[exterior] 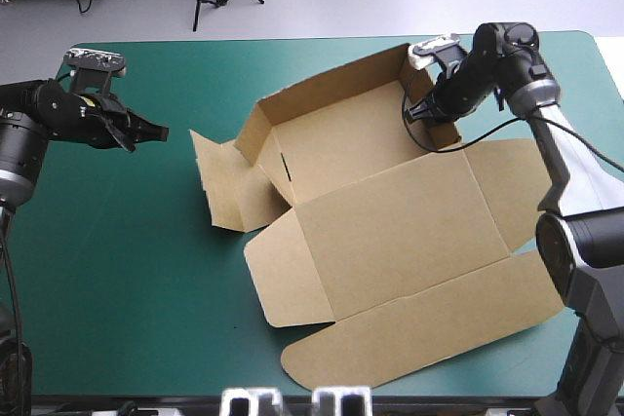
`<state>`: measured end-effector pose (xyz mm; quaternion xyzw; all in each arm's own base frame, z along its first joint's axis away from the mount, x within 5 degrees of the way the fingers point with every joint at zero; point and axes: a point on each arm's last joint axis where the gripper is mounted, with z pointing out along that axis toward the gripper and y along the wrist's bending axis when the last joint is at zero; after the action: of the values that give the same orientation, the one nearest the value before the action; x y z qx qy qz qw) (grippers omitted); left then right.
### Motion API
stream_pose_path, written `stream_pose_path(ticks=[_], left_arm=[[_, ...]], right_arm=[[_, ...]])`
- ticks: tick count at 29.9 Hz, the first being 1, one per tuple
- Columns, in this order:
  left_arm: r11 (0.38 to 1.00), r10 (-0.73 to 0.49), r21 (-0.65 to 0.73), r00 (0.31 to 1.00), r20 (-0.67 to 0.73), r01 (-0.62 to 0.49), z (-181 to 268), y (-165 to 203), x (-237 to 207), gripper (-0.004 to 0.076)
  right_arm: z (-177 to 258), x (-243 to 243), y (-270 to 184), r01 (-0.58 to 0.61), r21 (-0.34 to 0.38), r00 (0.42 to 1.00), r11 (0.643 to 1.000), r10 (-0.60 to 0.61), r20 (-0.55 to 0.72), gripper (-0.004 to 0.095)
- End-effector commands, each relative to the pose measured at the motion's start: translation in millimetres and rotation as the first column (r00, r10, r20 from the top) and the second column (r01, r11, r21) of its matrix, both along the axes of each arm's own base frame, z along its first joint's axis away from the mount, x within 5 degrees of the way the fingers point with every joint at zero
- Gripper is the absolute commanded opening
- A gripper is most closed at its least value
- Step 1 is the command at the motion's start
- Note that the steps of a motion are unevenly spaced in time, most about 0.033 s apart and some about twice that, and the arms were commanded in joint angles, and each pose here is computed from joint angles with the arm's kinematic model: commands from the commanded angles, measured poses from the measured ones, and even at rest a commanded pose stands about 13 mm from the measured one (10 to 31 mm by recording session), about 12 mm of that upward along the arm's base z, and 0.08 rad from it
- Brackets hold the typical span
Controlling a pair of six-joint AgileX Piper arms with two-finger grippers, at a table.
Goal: Fold the box
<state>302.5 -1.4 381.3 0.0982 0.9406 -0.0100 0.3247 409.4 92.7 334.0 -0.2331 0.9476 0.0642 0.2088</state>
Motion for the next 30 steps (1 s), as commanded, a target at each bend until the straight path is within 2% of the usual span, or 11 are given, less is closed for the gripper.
stream_pose_path(ticks=[1,4,7,13,15,18,22,26,30], left_arm=[[0.997,0.075,0.004,0.985,0.153,-0.076,23.7,6.5,-1.9,0.0043],[0.991,0.133,-0.006,0.969,0.209,-0.135,27.7,20.8,1.1,0.0082],[0.981,0.191,-0.017,0.954,0.232,-0.192,29.4,38.2,0.9,0.0108],[0.950,0.303,-0.146,0.925,0.229,-0.276,30.9,66.3,-3.7,0.0152],[0.953,0.276,-0.194,0.933,0.229,-0.235,31.9,67.3,-4.6,0.0166],[0.953,0.184,-0.280,0.954,0.236,-0.115,33.1,59.5,-5.3,0.0185],[0.919,0.045,-0.392,0.973,0.226,0.048,27.9,44.3,-1.4,0.0190],[0.841,-0.053,-0.520,0.980,0.194,0.148,17.2,33.0,7.3,0.0190],[0.695,-0.176,-0.659,0.957,0.232,0.288,16.7,19.6,12.2,0.0190]], right_arm=[[72.1,-30.0,-20.6,0.031,0.058,0.983,0.998,-0.041,0.178,-0.0019],[97.4,-47.0,-37.4,0.056,0.103,0.969,0.993,-0.079,0.234,-0.0019],[118.1,-62.6,-47.9,0.029,0.167,0.955,0.985,-0.077,0.286,-0.0019],[146.3,-85.1,-63.6,-0.014,0.289,0.928,0.957,-0.095,0.360,-0.0019],[150.4,-88.7,-64.3,-0.026,0.306,0.924,0.952,-0.094,0.371,-0.0018],[153.8,-91.2,-63.0,-0.045,0.338,0.922,0.940,-0.091,0.377,-0.0019],[157.7,-92.9,-56.0,-0.100,0.398,0.921,0.912,-0.067,0.385,-0.0019],[161.2,-94.5,-51.1,-0.146,0.442,0.917,0.885,-0.046,0.396,-0.0019],[161.2,-94.5,-51.0,-0.147,0.442,0.917,0.885,-0.046,0.396,-0.0019]])
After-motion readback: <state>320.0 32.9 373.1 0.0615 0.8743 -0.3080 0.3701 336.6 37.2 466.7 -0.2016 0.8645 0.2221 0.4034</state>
